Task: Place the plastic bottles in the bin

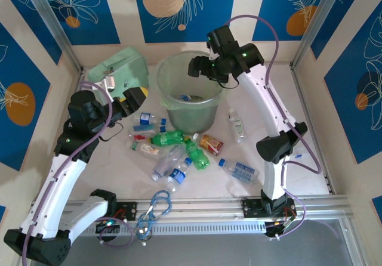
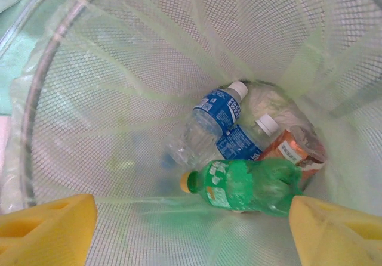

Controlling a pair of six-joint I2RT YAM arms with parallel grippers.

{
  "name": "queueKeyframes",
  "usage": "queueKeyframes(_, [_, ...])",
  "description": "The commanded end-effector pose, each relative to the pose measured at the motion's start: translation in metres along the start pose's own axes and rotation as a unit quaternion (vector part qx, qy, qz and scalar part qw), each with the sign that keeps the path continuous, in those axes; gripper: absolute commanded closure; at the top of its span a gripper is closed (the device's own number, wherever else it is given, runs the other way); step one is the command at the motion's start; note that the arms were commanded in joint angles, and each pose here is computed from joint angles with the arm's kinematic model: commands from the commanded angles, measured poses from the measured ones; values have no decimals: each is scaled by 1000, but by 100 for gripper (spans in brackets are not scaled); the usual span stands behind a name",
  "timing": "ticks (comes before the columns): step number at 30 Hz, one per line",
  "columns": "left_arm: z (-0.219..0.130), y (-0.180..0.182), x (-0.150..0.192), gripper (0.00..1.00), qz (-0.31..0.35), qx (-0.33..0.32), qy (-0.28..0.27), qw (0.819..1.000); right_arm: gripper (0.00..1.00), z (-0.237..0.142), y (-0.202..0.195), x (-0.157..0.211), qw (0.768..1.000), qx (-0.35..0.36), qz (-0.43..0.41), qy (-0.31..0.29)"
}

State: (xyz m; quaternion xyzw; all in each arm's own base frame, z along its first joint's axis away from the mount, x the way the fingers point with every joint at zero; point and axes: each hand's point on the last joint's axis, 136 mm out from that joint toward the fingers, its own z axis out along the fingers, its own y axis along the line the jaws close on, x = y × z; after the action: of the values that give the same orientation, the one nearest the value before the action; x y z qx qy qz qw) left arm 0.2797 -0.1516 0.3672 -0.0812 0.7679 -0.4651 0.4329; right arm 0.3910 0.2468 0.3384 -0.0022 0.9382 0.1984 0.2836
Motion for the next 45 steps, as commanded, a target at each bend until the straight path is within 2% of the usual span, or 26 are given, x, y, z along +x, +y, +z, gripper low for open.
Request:
queueKeyframes(1, [-2,6,1,12,3,-10,-1,1000,15,-57,-1,7,999,7,-25,-40])
queueKeyframes(6, [-4,14,7,12,-3,-25,4,1000,12,-87,-30,52,998,38,-27,-48])
queueKeyframes(10, [-4,14,9,13,-8,-22,7,1000,10,-97,-73,106,997,70,-5,-29])
queueKeyframes(14, [-1,16,11,13,-15,-19,9,1000,8,-82,-117,171,993,111,17,37])
queueKeyframes(16, [0,17,12,13,-19,-17,10,1000,8,-74,-149,204,981,170,46,83])
queueKeyframes(19, [2,19,13,14,-26,-16,10,999,7,-54,-169,246,969,194,67,140])
queueKeyframes(25, [4,23,17,15,-35,-19,16,999,2,-27,-182,297,955,198,93,200])
queueKeyframes(29, [4,26,19,15,-38,-21,16,999,2,-18,-194,321,934,248,116,232])
queueKeyframes(35, [6,29,21,15,-44,-20,18,999,5,-22,-200,338,910,299,175,226])
queueKeyframes(40, [6,31,23,15,-43,-23,21,999,9,-25,-176,351,912,268,214,226])
queueKeyframes(45, [7,34,25,15,-45,-24,22,998,9,-12,-166,376,902,242,228,275])
